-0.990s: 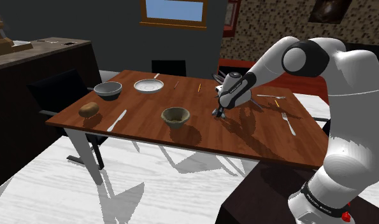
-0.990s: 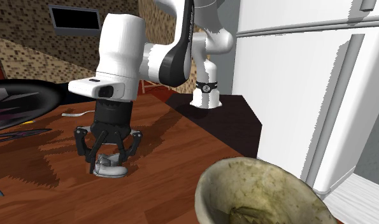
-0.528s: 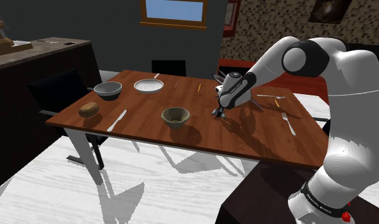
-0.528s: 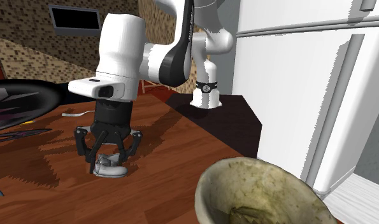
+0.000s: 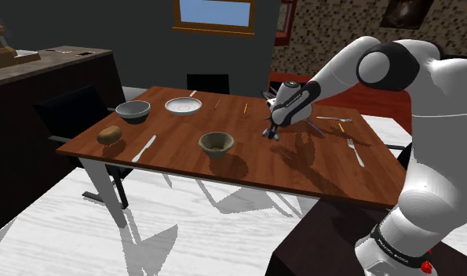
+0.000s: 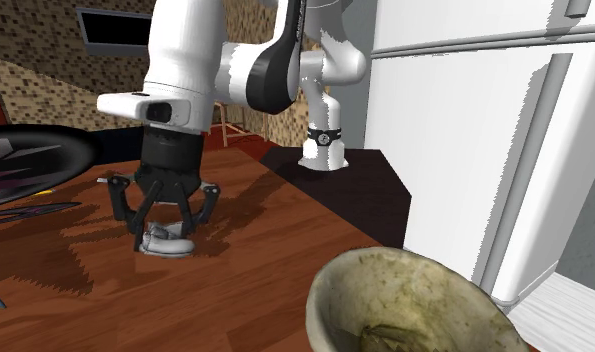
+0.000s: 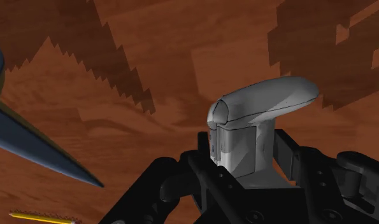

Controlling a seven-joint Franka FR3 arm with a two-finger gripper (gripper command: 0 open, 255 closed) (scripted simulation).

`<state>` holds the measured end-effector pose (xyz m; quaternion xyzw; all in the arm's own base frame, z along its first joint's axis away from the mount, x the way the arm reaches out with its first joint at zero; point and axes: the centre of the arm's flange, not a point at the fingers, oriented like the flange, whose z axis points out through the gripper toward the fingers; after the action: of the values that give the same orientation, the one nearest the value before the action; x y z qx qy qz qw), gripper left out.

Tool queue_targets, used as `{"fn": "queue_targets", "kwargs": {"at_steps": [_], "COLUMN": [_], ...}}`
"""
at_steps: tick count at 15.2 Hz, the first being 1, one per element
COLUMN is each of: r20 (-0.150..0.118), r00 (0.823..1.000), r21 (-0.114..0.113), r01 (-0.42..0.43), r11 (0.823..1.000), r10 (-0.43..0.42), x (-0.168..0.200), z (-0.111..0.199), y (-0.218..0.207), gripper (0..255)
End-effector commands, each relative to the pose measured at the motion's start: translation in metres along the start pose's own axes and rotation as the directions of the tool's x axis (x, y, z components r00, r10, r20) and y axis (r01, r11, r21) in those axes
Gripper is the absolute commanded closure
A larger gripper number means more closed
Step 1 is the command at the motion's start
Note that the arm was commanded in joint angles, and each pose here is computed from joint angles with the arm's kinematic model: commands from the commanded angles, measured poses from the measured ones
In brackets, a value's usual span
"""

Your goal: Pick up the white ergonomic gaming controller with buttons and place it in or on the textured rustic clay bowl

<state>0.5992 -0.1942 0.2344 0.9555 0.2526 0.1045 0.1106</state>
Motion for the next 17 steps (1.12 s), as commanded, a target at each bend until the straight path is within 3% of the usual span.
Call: {"fn": "queue_targets", "kwargs": {"at_steps": [1,17], "r20": [0.000,0.000], "r00": [1.000,1.000], "r21": [0.000,0.000], "r01": [0.000,0.000], "r11": [1.000,1.000], "r10": [0.000,0.000], "x": [0.002,0.015], "z": [-0.010,-0.091], "y": [0.001,0.024], "gripper": [255,255]}}
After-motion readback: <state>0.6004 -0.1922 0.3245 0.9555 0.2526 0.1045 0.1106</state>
